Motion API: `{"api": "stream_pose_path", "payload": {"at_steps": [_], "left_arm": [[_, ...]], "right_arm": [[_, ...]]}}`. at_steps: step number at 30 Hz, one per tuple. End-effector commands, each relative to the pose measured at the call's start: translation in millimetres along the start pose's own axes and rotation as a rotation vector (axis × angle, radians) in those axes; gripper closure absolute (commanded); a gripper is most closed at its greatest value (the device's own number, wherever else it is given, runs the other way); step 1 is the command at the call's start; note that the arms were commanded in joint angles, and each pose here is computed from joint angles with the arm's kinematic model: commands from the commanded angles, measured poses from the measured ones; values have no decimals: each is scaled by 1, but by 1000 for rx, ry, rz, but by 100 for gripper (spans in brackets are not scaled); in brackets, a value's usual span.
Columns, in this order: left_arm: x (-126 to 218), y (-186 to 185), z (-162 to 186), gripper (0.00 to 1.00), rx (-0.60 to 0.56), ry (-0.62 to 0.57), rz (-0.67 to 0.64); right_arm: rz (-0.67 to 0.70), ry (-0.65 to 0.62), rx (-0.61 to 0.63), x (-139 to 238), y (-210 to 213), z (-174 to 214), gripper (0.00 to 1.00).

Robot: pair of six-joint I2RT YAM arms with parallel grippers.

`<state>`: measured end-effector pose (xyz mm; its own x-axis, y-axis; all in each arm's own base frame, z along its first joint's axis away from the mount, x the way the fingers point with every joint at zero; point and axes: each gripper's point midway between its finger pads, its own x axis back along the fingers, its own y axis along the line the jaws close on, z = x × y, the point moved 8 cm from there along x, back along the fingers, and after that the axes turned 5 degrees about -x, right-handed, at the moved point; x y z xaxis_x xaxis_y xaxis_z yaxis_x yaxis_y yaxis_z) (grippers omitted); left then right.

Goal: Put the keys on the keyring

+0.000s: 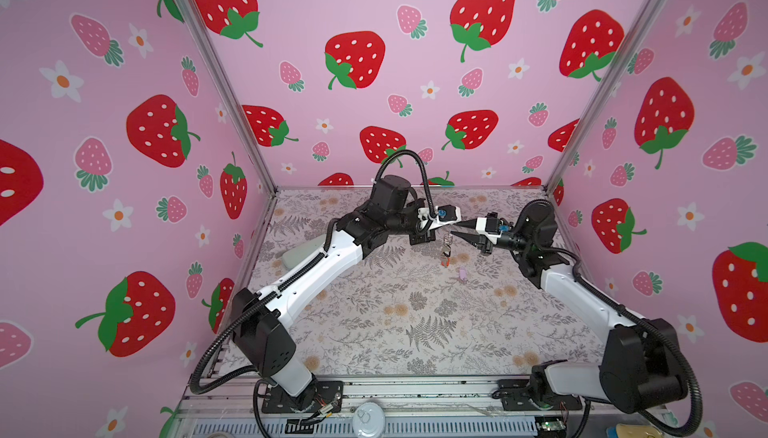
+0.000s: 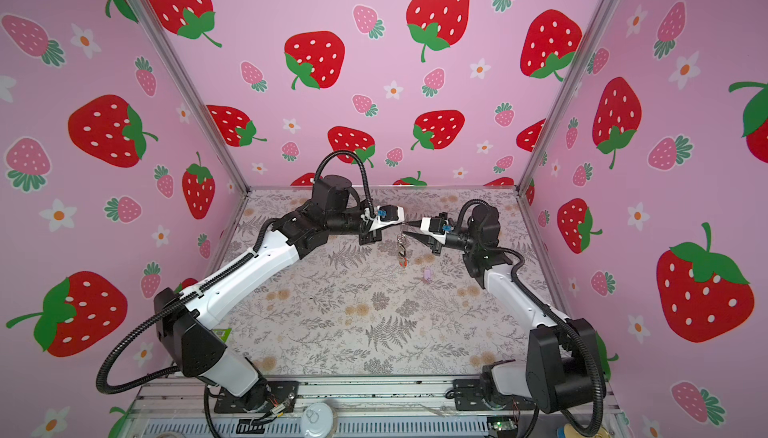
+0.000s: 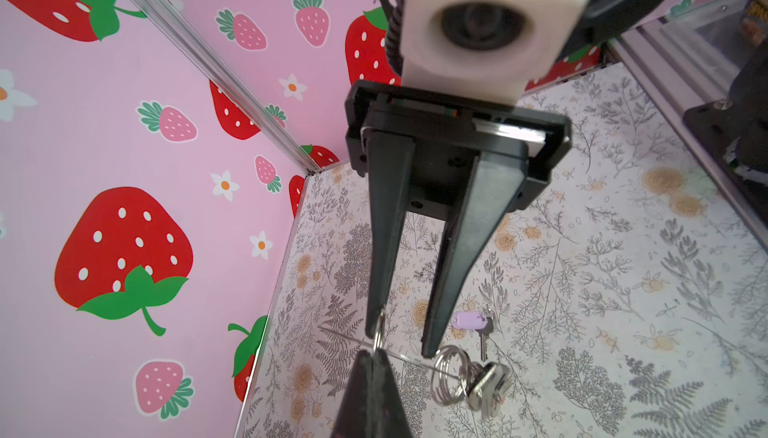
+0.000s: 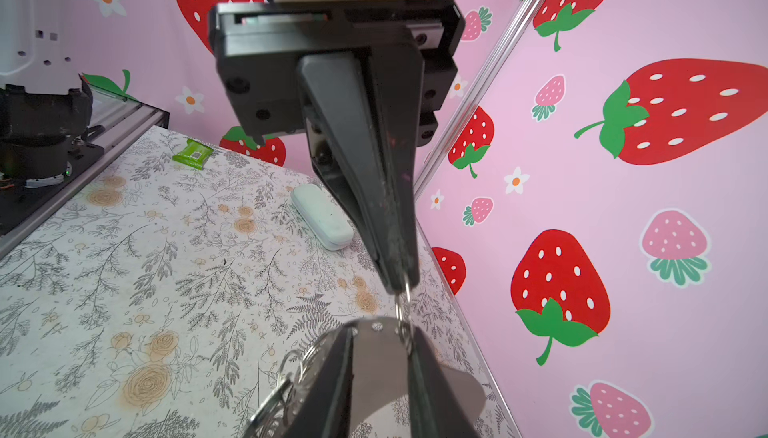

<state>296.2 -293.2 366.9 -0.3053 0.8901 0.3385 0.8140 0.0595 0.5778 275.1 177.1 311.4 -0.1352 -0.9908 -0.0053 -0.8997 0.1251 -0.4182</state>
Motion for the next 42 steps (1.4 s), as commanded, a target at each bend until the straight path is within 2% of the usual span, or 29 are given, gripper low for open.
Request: {"api": "stream_pose_path", "payload": {"at_steps": [1,8,22,27,42], "left_arm": [[13,12,-27,100,0,-187,-55],[18,14,-29,100,57,-289,-70],[25,13,-29,100,85,-372,-115],[31,14,-33,100,80,-389,-137],[28,9,-32,100,102,-403,-87]], "right_arm": [[-16,-66,28,4,1,-15,74],[2,-136,23,6,-1,-30,79],[30,-188,-26,8,-3,-38,85],[23,-186,-23,8,-1,-37,85],[63,-242,-20,10,-8,-50,80]]}}
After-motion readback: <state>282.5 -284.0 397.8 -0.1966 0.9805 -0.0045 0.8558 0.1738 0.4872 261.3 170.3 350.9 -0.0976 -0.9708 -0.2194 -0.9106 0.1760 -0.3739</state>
